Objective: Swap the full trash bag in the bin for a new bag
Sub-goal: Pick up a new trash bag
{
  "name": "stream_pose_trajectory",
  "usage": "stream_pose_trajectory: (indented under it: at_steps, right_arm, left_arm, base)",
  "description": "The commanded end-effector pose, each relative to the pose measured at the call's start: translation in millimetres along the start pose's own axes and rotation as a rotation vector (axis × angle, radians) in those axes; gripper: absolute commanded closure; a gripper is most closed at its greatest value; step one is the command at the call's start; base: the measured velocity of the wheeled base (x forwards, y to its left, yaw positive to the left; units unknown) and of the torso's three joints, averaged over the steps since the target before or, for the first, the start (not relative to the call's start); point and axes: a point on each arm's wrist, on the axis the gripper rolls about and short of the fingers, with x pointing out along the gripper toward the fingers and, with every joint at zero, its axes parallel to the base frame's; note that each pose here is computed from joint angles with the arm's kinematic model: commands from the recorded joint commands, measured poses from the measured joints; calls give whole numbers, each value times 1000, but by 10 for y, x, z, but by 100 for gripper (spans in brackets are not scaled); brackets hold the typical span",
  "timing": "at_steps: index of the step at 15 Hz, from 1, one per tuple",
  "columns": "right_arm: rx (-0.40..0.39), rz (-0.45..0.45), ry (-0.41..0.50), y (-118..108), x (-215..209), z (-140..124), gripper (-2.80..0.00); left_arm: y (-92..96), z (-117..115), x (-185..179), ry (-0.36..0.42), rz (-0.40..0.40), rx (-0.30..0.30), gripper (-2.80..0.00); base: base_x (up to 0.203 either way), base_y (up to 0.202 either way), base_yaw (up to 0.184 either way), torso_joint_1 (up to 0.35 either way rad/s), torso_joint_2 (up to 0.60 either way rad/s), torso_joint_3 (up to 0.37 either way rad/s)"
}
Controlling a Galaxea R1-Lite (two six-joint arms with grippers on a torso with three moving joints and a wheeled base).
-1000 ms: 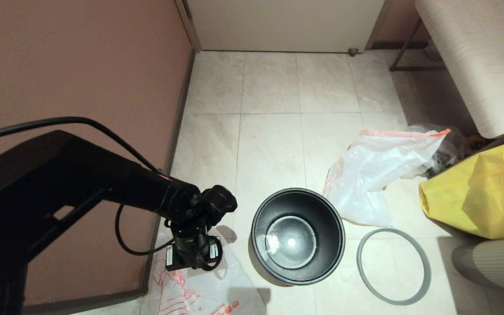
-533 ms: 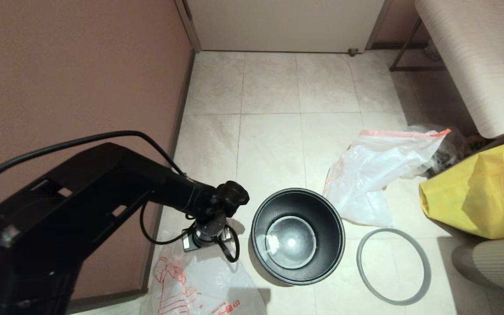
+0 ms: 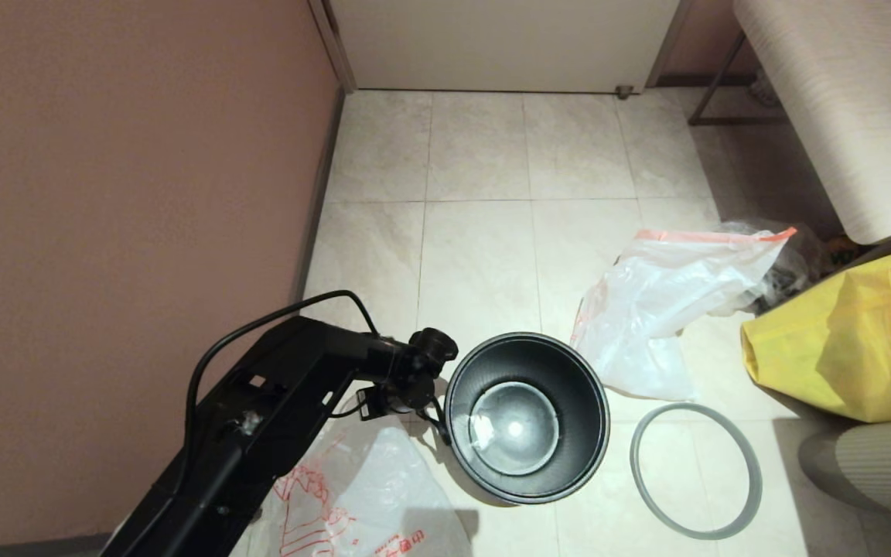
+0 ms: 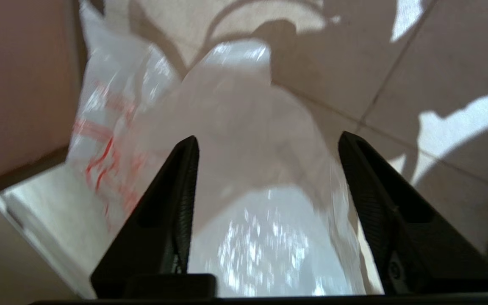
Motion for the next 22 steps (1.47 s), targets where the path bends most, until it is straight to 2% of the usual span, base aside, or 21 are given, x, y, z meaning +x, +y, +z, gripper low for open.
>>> stream_pose_trajectory:
  at_steps: [1, 4, 6, 9, 11, 12, 15, 22]
  right_arm:
    - [0, 1, 1, 0, 1, 0, 0]
    - [0, 0, 2, 0, 1, 0, 0]
    - [0, 1, 2, 0, 1, 0, 0]
    - [0, 1, 2, 0, 1, 0, 0]
    - [0, 1, 3, 0, 1, -1, 0]
    - [0, 1, 1, 0, 1, 0, 0]
    - [0, 0, 1, 0, 1, 1, 0]
    - [0, 0, 1, 0, 1, 1, 0]
  left_arm:
    - [-47, -171, 344, -7, 15, 29, -280]
    - [-15, -354, 578, 31, 54, 67, -280]
    - [0, -370, 594, 43, 62, 85, -280]
    - [77, -469, 580, 115, 120, 182, -280]
    - [121, -534, 590, 150, 155, 222, -280]
    - [150, -617, 635, 177, 185, 257, 0]
    - [184, -693, 684, 197, 220, 289, 0]
    - [217, -701, 646, 218, 231, 295, 0]
  base:
    - [0, 0, 0, 0, 0, 0]
    - [0, 0, 0, 0, 0, 0]
    - [0, 0, 0, 0, 0, 0]
    - [0, 0, 0, 0, 0, 0]
    - [0, 0, 0, 0, 0, 0]
    - [0, 0, 0, 0, 0, 0]
    - [0, 0, 0, 0, 0, 0]
    - [0, 0, 0, 0, 0, 0]
